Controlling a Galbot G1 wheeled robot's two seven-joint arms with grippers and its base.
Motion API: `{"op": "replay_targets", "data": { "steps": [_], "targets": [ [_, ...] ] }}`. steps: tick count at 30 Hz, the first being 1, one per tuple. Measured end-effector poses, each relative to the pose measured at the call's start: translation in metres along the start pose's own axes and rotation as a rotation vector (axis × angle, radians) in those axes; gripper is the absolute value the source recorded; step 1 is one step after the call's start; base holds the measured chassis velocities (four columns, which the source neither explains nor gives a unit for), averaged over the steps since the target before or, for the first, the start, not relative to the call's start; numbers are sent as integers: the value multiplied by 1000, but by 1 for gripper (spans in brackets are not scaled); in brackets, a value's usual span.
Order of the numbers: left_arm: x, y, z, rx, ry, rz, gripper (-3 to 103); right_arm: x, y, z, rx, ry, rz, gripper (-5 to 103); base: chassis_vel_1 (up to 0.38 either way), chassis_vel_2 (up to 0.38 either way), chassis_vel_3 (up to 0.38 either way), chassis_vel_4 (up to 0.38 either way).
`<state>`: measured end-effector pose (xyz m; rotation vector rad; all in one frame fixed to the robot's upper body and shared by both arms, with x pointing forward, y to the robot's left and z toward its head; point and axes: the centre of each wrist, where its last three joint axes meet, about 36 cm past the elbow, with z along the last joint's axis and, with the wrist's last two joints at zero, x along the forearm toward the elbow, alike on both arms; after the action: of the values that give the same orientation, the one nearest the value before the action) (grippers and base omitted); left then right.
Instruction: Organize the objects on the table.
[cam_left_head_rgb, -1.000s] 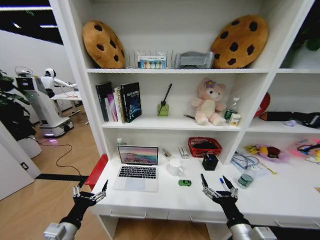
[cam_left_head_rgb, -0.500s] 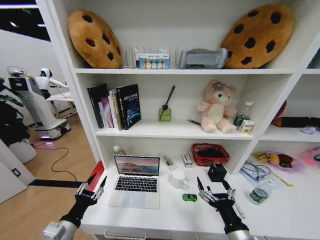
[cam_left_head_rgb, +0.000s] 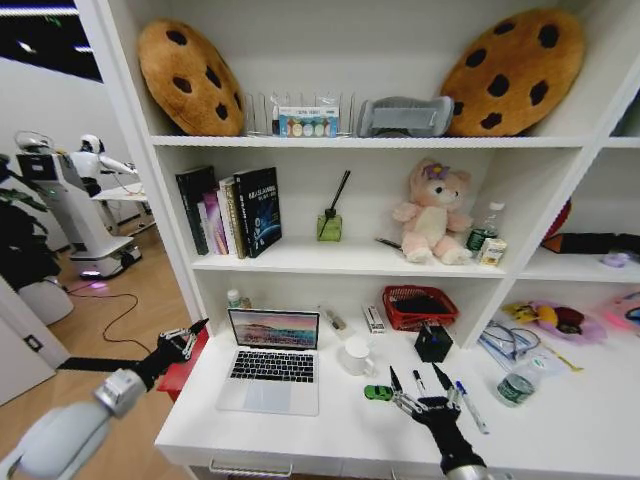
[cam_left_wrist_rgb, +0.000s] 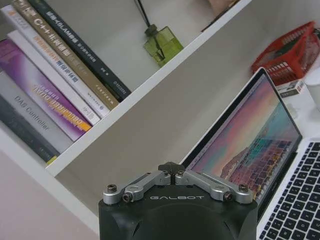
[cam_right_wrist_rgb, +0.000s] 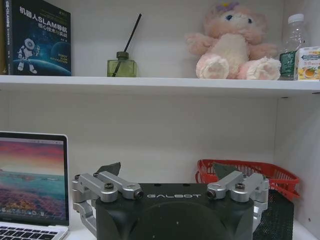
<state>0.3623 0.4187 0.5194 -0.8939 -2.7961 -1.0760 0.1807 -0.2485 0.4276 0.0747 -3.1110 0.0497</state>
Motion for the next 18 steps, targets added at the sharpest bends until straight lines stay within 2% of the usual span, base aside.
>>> {"op": "replay_targets", "data": {
  "steps": [2, 5, 8, 11, 13, 14, 15, 17, 18],
  "targets": [
    [-14, 17, -1, -48, 0, 44, 0, -1, -1, 3, 4, 4, 2, 100, 0, 0, 0, 0],
    [-27, 25, -3, -66, -5, 77, 0, -2, -2, 5, 7, 7, 4, 100, 0, 0, 0, 0],
    [-54, 44, -10, -106, -17, 129, 0, -4, -1, 10, 13, 13, 7, 100, 0, 0, 0, 0],
    [-63, 48, -13, -120, -23, 146, 0, -3, 1, 12, 12, 18, 6, 100, 0, 0, 0, 0],
    [-85, 53, -18, -151, -31, 180, 0, -2, 4, 15, 9, 26, 4, 100, 0, 0, 0, 0],
    [-85, 53, -18, -151, -31, 180, 0, -2, 4, 15, 9, 26, 4, 100, 0, 0, 0, 0],
    [-96, 55, -20, -173, -27, 207, 0, -2, 6, 16, 9, 28, 6, 100, 0, 0, 0, 0],
    [-99, 56, -21, -182, -25, 215, 0, -2, 6, 16, 9, 29, 7, 100, 0, 0, 0, 0],
    [-109, 58, -18, -208, -13, 248, 0, -1, 7, 17, 7, 30, 11, 100, 0, 0, 0, 0]
  ]
}}
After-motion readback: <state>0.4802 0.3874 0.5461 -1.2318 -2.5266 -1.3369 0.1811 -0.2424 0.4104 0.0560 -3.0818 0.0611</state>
